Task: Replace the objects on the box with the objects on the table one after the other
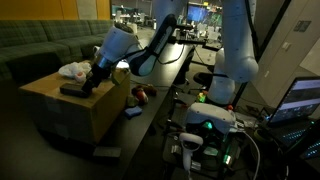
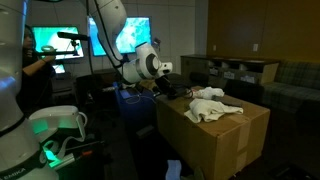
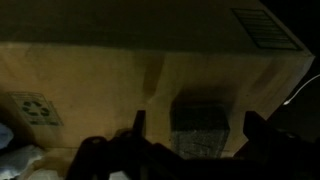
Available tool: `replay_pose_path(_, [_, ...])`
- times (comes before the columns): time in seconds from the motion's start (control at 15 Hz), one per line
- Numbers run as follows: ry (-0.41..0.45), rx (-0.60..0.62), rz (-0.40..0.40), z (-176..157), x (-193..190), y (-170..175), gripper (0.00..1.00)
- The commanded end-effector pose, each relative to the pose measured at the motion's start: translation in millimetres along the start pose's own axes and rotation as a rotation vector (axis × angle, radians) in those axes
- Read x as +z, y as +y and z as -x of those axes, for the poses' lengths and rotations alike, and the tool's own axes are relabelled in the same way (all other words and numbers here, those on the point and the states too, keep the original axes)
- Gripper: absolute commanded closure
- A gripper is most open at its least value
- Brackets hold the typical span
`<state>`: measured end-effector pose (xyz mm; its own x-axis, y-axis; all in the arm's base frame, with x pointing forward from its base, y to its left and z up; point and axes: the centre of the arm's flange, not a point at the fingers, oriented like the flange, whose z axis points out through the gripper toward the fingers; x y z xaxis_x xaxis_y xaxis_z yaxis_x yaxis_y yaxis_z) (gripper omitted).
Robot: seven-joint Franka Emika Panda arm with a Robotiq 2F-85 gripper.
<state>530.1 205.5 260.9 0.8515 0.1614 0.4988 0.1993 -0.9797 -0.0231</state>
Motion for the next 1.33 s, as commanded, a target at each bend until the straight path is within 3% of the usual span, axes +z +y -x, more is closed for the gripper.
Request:
replay_pose_path(0.0, [-0.022, -0.089, 0.021, -27.2, 5.7, -6.4, 0.0])
replay_pose_path(0.67, [-0.08, -0.227, 0.143, -75.5, 9.6, -9.8, 0.0])
replay_pose_path(0.93, [-0.129, -0.242, 0.128, -80.2, 25.0, -4.2, 0.0])
replay_pose_path(1.27, [-0.207, -0.244, 0.051, -81.9, 44.2, 5.8, 0.0])
